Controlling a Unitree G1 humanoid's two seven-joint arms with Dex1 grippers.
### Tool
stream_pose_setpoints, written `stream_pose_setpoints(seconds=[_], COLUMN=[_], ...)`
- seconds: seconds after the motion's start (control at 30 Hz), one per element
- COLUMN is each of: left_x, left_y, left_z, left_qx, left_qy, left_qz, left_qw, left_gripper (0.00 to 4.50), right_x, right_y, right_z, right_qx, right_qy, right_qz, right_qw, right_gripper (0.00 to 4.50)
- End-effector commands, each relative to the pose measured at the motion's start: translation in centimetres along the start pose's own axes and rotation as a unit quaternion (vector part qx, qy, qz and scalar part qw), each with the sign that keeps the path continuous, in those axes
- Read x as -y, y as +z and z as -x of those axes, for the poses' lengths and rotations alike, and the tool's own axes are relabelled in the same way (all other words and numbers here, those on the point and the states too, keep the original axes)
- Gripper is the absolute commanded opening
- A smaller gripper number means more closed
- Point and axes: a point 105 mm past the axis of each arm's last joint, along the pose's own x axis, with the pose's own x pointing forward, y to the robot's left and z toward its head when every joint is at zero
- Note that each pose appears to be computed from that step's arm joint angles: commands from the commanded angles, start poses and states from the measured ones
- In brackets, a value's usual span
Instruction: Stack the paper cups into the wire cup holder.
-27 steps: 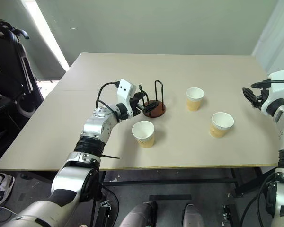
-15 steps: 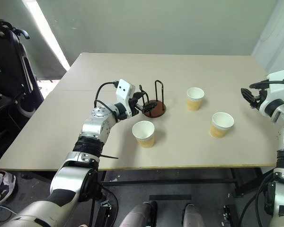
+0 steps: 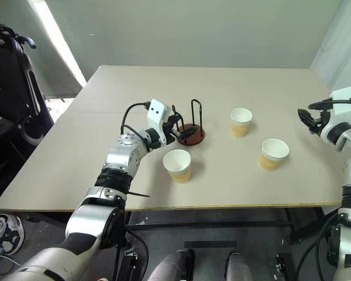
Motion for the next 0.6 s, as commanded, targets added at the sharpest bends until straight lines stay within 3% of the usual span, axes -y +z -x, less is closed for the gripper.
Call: stream_pose_setpoints(seconds=[0.03,0.2,0.27,0.33,0.6], left_x=[0.32,0.66,0.76,0.82,0.70], left_y=[2.21,2.30,2.35,2.41,2.69], left_z=[-0.73,-1.21,-1.32,-1.38,-1.35], left_qx=[0.027,0.029,0.030,0.032,0.037], left_qy=[-0.005,-0.008,-0.011,-0.013,-0.018], left_qz=[-0.024,-0.023,-0.021,-0.019,-0.009], left_qw=[0.999,0.999,0.999,0.999,0.999], left_gripper=[4.50,4.50,4.12,3.57,0.65], right_x=[0.75,0.67,0.63,0.61,0.66], right_y=[2.22,2.18,2.15,2.12,2.08], right_z=[0.55,0.59,0.65,0.74,0.90], right_qx=[0.037,0.037,0.037,0.037,0.037], right_qy=[-0.014,-0.015,-0.015,-0.015,-0.018], right_qz=[0.012,0.011,0.011,0.011,0.009], right_qw=[0.999,0.999,0.999,0.999,0.999], right_gripper=[2.74,2.74,2.79,2.79,2.79])
